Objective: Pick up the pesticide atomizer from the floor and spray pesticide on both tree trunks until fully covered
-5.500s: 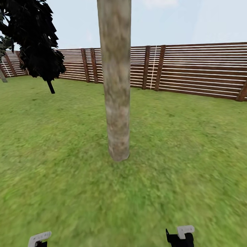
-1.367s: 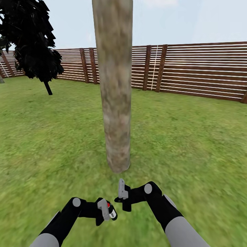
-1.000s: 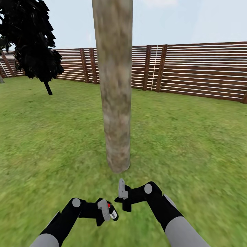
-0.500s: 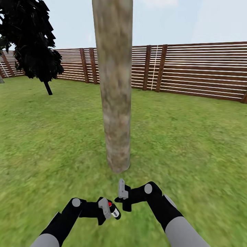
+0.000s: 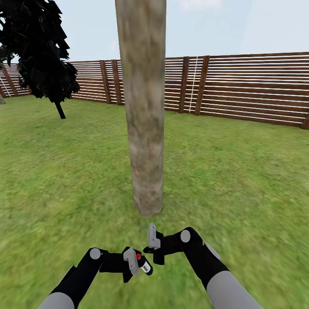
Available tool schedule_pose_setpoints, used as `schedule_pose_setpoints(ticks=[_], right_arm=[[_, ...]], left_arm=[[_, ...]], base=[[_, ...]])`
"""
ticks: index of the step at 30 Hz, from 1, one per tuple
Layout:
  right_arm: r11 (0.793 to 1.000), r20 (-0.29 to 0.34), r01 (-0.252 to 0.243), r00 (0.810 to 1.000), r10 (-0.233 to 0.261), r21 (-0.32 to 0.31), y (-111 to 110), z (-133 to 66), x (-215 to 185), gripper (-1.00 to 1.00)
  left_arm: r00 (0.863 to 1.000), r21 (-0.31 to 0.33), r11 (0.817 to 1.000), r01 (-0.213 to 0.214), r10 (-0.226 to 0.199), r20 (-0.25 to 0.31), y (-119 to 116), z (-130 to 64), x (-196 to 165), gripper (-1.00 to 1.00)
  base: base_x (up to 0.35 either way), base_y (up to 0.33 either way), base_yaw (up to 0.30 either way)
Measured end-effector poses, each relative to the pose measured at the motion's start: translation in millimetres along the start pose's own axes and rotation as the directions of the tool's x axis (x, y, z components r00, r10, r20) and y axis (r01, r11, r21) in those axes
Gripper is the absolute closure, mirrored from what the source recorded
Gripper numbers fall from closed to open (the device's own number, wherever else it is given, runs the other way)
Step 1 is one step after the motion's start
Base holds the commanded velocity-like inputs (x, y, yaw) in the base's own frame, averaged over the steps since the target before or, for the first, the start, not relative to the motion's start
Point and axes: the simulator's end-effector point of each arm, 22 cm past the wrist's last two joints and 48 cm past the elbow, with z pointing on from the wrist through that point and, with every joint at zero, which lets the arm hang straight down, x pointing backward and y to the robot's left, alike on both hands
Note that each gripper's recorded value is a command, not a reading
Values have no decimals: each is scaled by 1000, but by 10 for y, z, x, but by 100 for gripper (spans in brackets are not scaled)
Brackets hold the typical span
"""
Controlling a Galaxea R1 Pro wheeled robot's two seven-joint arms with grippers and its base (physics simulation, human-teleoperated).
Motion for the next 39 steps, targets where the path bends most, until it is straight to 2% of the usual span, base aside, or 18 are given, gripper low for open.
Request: schedule_pose_setpoints(ticks=[9, 19, 26, 39], right_arm=[[1000, 0, 0, 1000, 0, 0, 0, -1, 0, 100], [1000, 1, 0, 1000, 0, 0, 0, 0, -1, 100], [1000, 1, 1, 1000, -1, 0, -1, 0, -3, 100], [1000, 0, 1, 1000, -1, 1, -4, -2, -2, 100]], left_arm=[[1000, 18, 1000, 7, -8, 15, -86, 95, -77, 100], [1000, 16, 1000, 12, -12, 20, -83, 96, -82, 100], [996, 11, 999, 40, -41, 74, -65, 92, -202, 100], [997, 10, 999, 47, -47, 65, -58, 72, -139, 100]], base=[[0, 0, 0], [0, 0, 0], [0, 0, 0], [0, 0, 0]])
